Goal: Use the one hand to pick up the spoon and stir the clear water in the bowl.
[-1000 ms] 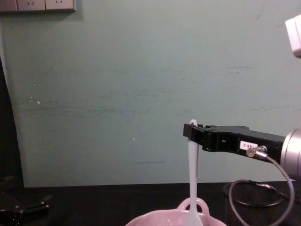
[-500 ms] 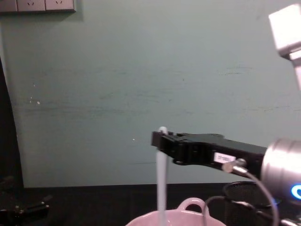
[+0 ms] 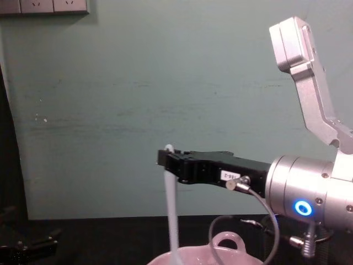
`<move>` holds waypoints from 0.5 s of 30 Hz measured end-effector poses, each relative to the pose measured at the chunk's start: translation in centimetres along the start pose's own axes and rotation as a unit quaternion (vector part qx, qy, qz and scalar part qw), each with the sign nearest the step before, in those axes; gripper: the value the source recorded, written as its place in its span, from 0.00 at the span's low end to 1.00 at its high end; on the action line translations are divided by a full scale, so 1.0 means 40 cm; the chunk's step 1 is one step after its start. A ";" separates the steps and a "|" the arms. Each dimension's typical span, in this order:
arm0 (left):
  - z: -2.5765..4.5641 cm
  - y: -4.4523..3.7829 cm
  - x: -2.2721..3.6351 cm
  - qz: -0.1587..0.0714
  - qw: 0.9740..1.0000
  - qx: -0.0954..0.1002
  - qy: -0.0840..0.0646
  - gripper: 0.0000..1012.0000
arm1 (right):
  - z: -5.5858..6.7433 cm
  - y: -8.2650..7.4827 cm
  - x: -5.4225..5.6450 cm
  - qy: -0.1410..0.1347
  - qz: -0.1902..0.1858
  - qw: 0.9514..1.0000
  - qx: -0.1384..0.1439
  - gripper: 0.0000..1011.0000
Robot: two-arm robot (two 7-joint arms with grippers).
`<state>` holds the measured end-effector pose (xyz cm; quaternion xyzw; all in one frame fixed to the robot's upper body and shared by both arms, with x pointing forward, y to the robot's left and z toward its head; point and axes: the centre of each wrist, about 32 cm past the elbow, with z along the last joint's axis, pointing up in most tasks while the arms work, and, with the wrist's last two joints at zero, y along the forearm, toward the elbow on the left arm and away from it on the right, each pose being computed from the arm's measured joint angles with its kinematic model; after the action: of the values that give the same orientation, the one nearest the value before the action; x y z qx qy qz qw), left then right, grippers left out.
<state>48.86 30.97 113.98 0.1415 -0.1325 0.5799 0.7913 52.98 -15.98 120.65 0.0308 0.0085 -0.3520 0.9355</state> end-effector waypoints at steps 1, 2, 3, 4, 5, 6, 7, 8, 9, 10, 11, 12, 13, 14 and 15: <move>0.000 0.000 0.000 0.000 1.000 0.000 0.000 1.00 | 0.000 0.003 0.013 -0.002 -0.006 1.000 -0.001 0.11; 0.000 0.000 0.000 0.000 1.000 0.000 0.000 1.00 | 0.001 0.004 0.020 -0.003 -0.009 1.000 -0.002 0.11; 0.000 0.000 0.000 0.000 1.000 0.000 0.000 1.00 | 0.002 0.004 0.025 -0.003 -0.011 1.000 -0.002 0.11; 0.000 0.000 0.000 0.000 1.000 0.000 0.000 1.00 | 0.002 0.004 0.030 -0.004 -0.014 1.000 -0.002 0.11; 0.000 0.000 0.000 0.000 1.000 0.000 0.000 1.00 | 0.003 0.001 0.041 -0.005 -0.020 1.000 -0.003 0.11; 0.000 0.000 0.000 0.000 1.000 0.000 0.000 1.00 | 0.004 -0.002 0.046 -0.006 -0.024 1.000 -0.003 0.11; 0.000 0.000 0.000 0.000 1.000 0.000 0.000 1.00 | 0.006 -0.008 0.056 -0.007 -0.031 1.000 -0.003 0.11; 0.000 0.000 0.000 0.000 1.000 0.000 0.000 1.00 | 0.006 -0.008 0.056 -0.007 -0.031 1.000 -0.003 0.11; 0.000 0.000 0.000 0.000 1.000 0.000 0.000 1.00 | 0.008 -0.017 0.065 -0.008 -0.039 0.999 -0.002 0.11; 0.000 0.000 0.000 0.000 1.000 0.000 0.000 1.00 | 0.009 -0.021 0.069 -0.009 -0.042 0.999 -0.002 0.11; 0.000 0.000 0.000 0.000 1.000 0.000 0.000 1.00 | 0.011 -0.031 0.074 -0.010 -0.048 0.999 -0.001 0.11; 0.000 0.000 0.000 0.000 1.000 0.000 0.000 1.00 | 0.012 -0.037 0.076 -0.011 -0.051 0.999 -0.001 0.11; 0.000 0.000 0.000 0.000 1.000 0.000 0.000 1.00 | 0.013 -0.042 0.078 -0.011 -0.054 0.998 -0.001 0.11; 0.000 0.000 0.000 0.000 1.000 0.000 0.000 1.00 | 0.015 -0.052 0.080 -0.012 -0.058 0.998 -0.001 0.11; 0.000 0.000 0.000 0.000 1.000 0.000 0.000 1.00 | 0.016 -0.057 0.080 -0.013 -0.060 0.998 -0.001 0.11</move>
<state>48.86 30.97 113.98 0.1415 -0.1324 0.5799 0.7913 53.87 -19.85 121.04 0.0245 -0.0012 -0.4077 0.9128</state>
